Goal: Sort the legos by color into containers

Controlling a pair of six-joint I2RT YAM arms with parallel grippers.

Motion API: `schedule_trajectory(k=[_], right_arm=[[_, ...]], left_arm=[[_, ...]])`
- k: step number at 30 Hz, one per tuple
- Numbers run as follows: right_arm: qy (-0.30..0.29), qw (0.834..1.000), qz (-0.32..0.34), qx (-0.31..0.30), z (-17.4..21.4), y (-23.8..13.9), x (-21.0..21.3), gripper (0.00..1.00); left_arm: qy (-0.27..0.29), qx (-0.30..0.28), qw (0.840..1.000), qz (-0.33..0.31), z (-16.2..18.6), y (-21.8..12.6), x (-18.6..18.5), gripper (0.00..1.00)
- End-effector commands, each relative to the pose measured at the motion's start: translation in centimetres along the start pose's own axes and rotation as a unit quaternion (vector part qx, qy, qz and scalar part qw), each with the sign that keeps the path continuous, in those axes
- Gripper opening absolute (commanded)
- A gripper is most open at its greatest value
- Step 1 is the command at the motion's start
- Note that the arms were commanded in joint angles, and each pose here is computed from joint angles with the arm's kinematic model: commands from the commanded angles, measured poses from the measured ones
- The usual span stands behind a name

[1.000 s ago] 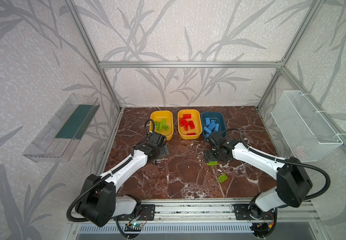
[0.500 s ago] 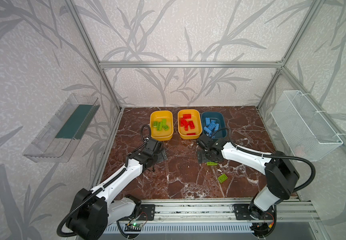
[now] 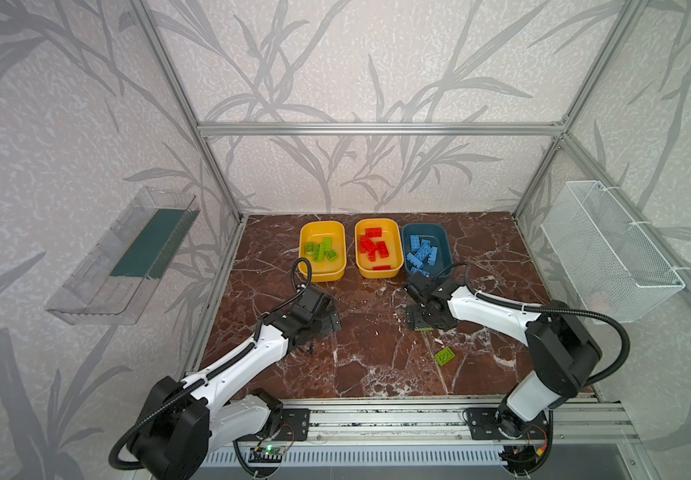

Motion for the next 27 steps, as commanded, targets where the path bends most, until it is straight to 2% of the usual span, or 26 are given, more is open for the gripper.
schedule_trajectory(k=[1, 10, 17, 18, 19, 20, 21, 23, 25, 27], right_arm=[[0.006, 1.000, -0.001, 0.006, 0.0, 0.9, 0.5, 0.99], [0.003, 1.000, 0.006, 0.024, 0.4, 3.2, 1.1, 0.99], [0.001, 1.000, -0.022, 0.017, -0.6, 0.1, 2.6, 0.99], [-0.004, 1.000, -0.026, 0.016, -0.7, -0.3, 2.9, 0.50], [-0.007, 0.999, -0.027, 0.015, -0.9, -0.8, 3.0, 0.34], [-0.007, 1.000, -0.023, 0.014, -1.0, -1.0, 3.0, 0.34], [-0.008, 1.000, -0.017, 0.013, -1.1, -1.3, 2.8, 0.39], [-0.010, 1.000, -0.019, 0.010, -0.9, -1.6, 2.5, 0.57], [-0.009, 0.999, -0.036, 0.002, -0.8, -2.5, 2.0, 0.84], [-0.012, 0.999, -0.040, -0.002, -0.6, -3.0, 1.6, 0.93]], left_arm=[[-0.002, -0.003, 1.000, 0.002, 0.1, -0.2, -0.1, 0.99], [0.001, 0.001, 1.000, 0.001, 0.4, -0.1, 0.0, 0.99], [-0.003, -0.003, 1.000, -0.007, 0.7, -0.5, 0.5, 0.99], [-0.006, -0.003, 1.000, -0.011, 0.8, -0.5, 0.6, 0.99], [-0.007, -0.006, 1.000, -0.013, 0.8, -0.6, 0.7, 0.99], [-0.007, -0.005, 1.000, -0.014, 0.9, -0.6, 0.8, 0.99], [-0.006, -0.005, 1.000, -0.014, 0.9, -0.6, 0.8, 0.99], [-0.003, -0.002, 1.000, -0.015, 1.0, -0.7, 0.8, 0.99], [-0.002, -0.001, 1.000, -0.013, 1.0, -0.7, 0.8, 0.99], [-0.003, -0.001, 1.000, -0.011, 1.1, -0.7, 0.8, 0.99]])
Point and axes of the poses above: each gripper's point midway between its finger pads, its own y axis out along the fingers, its own x axis along the line the jaws close on, z = x × y, the point moved 5 cm from there along -y, back along the fingers, and after that the axes turned 15 degrees about y, right-handed, at the moved point
